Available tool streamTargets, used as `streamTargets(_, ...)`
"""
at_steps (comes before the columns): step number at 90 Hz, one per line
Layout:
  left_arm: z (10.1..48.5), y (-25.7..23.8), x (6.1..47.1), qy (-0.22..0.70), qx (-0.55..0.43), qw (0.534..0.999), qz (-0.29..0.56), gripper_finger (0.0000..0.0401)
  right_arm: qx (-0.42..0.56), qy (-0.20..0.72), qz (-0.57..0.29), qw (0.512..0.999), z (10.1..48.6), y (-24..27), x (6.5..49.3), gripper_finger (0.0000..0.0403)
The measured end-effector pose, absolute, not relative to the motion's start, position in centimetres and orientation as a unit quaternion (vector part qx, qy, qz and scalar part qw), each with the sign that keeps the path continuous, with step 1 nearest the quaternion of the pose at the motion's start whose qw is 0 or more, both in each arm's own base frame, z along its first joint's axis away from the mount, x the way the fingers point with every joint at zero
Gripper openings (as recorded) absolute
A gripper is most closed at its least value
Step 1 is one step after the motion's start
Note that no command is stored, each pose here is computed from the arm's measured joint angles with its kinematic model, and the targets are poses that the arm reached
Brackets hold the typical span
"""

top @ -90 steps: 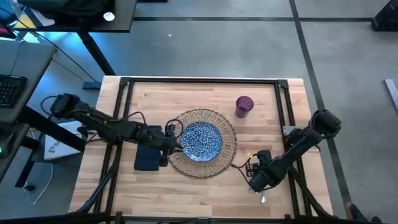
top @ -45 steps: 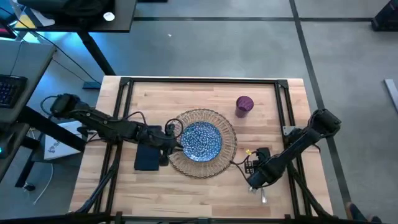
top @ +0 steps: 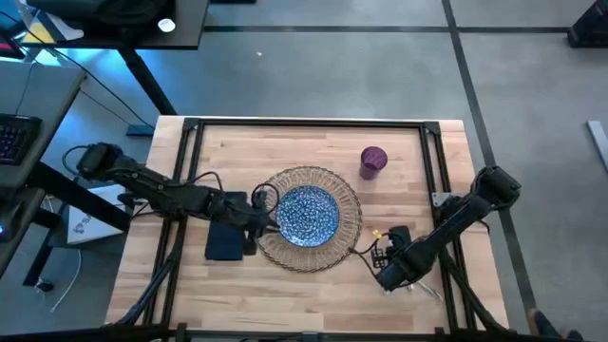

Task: Set table place
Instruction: Put the silver fork on top of the blue table napkin

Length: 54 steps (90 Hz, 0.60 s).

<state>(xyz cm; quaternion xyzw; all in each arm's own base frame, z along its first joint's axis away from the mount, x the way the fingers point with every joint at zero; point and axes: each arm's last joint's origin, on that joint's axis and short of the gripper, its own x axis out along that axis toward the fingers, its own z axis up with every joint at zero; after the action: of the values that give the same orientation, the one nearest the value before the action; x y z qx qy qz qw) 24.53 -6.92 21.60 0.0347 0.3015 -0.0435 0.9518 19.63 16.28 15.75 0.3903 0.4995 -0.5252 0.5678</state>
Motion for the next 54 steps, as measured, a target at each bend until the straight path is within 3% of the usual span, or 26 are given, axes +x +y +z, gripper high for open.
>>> streamTargets(15,21.60,-6.88,24.53,0.301,0.036,0.952,-0.038,0.0039,0.375,0.507,-0.518,0.578,16.14,16.14,19.91,0.0004)
streamTargets(35,21.60,-6.91,24.53,0.301,0.033,0.952,-0.038,0.0039,0.361,0.515,-0.512,0.585,16.15,16.01,19.89,0.0007)
streamTargets(54,21.60,-6.91,24.52,0.302,0.033,0.952,-0.038,0.0039,0.355,0.523,-0.498,0.593,16.13,16.09,20.00,0.0062)
